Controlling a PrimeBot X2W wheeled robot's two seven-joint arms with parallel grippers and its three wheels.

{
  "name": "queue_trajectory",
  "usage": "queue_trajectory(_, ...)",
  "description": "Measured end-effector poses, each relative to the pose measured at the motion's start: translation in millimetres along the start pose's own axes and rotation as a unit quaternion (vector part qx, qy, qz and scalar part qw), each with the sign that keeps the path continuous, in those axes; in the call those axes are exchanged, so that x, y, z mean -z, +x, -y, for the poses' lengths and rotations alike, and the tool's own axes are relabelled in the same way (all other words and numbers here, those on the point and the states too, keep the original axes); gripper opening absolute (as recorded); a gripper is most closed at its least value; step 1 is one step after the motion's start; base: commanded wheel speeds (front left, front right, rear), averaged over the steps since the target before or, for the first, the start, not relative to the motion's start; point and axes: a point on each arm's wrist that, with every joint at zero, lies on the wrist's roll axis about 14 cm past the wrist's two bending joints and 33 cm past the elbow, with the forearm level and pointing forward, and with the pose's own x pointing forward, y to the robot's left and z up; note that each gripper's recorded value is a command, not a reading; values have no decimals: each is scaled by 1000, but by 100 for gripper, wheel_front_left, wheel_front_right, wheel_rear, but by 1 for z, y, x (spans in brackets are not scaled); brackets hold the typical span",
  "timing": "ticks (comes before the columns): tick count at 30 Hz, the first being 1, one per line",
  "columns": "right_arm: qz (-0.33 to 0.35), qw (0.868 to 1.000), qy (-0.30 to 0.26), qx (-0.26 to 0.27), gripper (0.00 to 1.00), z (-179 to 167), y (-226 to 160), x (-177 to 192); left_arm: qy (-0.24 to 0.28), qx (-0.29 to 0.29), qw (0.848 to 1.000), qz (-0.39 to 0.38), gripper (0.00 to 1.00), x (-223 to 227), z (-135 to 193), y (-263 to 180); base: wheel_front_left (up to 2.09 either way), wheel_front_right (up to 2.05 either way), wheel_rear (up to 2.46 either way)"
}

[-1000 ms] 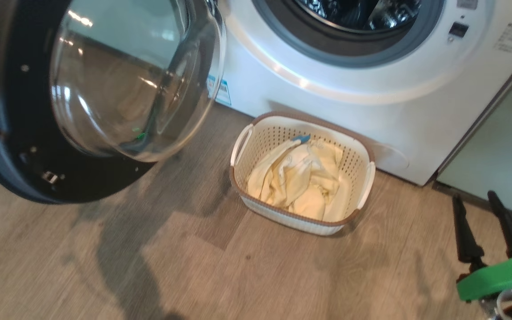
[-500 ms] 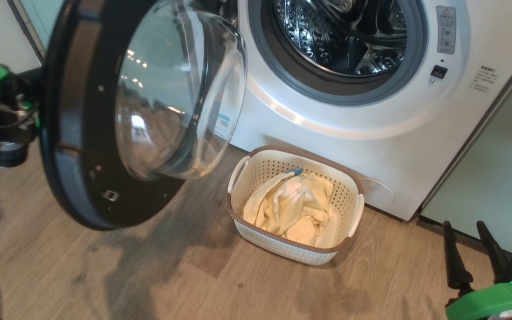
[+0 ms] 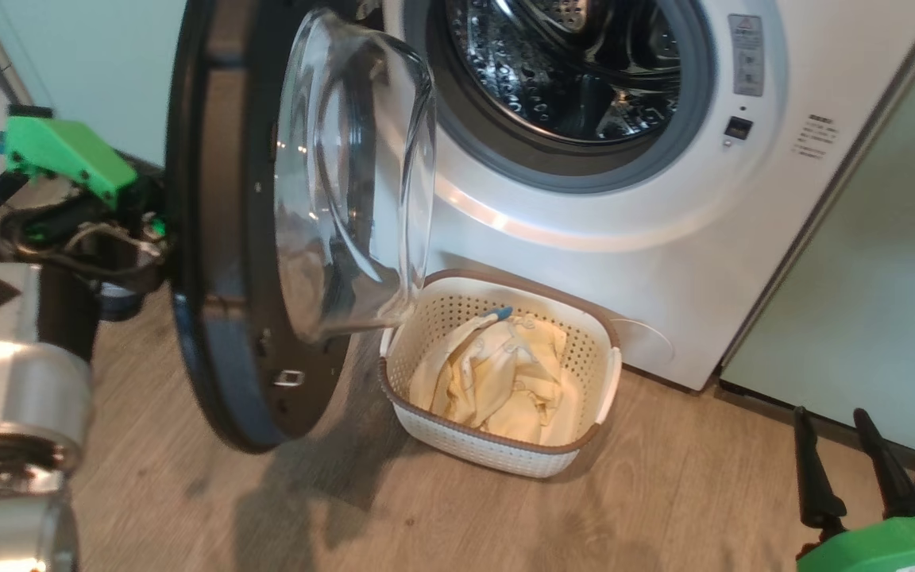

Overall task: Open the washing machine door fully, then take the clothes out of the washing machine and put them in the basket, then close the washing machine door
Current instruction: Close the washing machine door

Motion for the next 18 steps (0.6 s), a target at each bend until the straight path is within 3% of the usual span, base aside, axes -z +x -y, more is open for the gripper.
queue_trajectory(18, 22, 995, 2, 102, 100, 57, -45, -12, 33, 77, 991, -107, 0, 102, 49, 75, 0, 0, 0)
